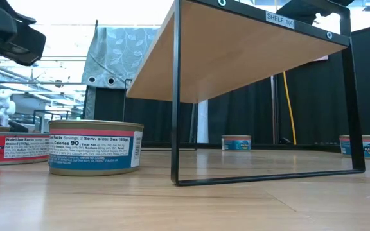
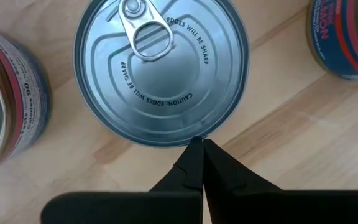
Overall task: Stack canned seafood by type on shelf
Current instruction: Stack the left red tuna can on top of the other red tuna can on the shelf
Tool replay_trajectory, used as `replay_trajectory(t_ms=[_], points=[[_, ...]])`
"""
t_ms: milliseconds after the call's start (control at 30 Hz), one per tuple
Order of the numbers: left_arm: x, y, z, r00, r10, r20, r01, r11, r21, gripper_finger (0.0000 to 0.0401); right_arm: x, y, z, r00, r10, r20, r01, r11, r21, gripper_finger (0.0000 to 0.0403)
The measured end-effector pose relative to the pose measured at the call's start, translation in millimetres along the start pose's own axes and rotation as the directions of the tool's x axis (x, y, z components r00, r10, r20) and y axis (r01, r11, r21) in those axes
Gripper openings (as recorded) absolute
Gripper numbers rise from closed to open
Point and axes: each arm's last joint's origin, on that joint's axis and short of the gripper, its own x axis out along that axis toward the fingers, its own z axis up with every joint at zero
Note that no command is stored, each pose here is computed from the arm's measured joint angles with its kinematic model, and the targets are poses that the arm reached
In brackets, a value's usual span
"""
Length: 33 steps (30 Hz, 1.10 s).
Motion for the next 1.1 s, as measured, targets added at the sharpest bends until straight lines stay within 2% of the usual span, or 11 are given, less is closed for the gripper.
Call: replay_trajectory(t_ms=[367, 433, 633, 1100], points=[[-2.5, -1.6, -5.2, 1.0, -0.003, -0.013, 0.003, 1.0, -0.001, 0.0, 0.0, 0.0, 0.0, 1.0, 0.0, 0.0, 0.0, 1.0, -0.003, 0.0], [-6.8, -5.6, -5.0, 1.0, -0.023, -0.01, 0.023, 1.0, -0.004, 0.0, 0.0, 0.0, -0.5, 1.0, 0.0, -0.005, 0.0, 1.0, -0.004, 0.0], [-10.2, -5.1, -3.4, 1.0, -0.001, 0.025, 0.001, 1.0, 0.0, 0.0, 0.0, -0.1, -1.4, 1.0, -0.001, -0.015, 0.001, 1.0, -0.005, 0.0], [-18.8, -10.7, -12.7, 0.999, -0.035, -0.021, 0.034, 0.999, -0.012, 0.0, -0.1, -0.4, -4.1, 0.999, -0.003, -0.042, 0.003, 1.0, -0.007, 0.0]])
